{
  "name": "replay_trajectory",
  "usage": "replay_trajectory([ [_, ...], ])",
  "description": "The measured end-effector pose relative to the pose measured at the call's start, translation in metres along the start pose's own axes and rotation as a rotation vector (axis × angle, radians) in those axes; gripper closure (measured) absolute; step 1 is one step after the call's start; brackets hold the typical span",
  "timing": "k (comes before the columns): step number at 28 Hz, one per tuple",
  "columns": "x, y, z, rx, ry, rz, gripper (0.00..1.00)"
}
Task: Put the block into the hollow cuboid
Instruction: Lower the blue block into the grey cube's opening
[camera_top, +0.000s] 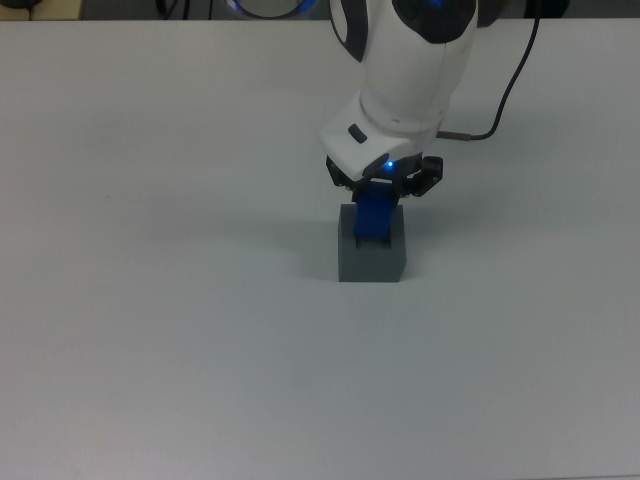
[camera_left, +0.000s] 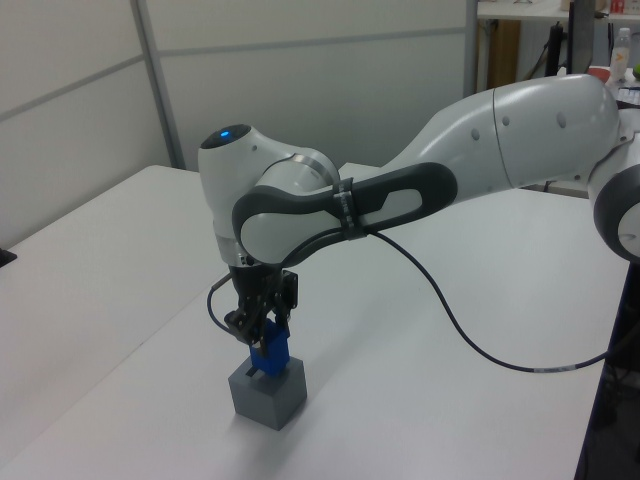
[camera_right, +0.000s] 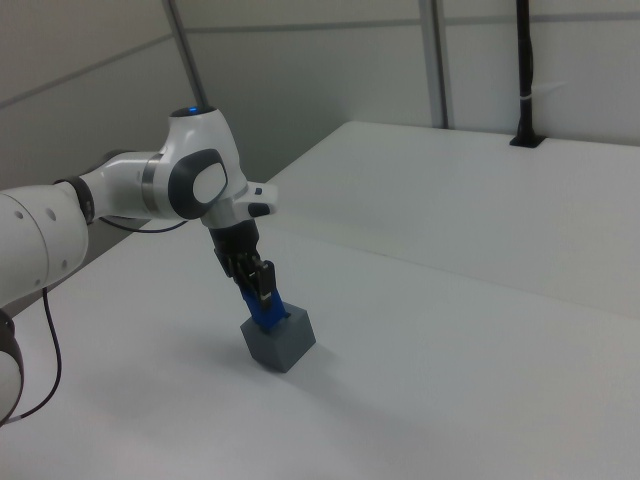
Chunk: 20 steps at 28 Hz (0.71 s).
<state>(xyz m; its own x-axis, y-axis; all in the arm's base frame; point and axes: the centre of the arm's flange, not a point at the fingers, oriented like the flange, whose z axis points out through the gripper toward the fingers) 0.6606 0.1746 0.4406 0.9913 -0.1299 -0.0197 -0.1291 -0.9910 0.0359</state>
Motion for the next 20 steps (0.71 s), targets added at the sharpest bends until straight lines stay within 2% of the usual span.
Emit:
replay_trajectory([
  [5,0.002,-0.001,0.013,-0.009,-0.016,-0.003,0.49],
  [20,0.006,-0.004,0.012,-0.003,0.001,-0.060,0.49],
])
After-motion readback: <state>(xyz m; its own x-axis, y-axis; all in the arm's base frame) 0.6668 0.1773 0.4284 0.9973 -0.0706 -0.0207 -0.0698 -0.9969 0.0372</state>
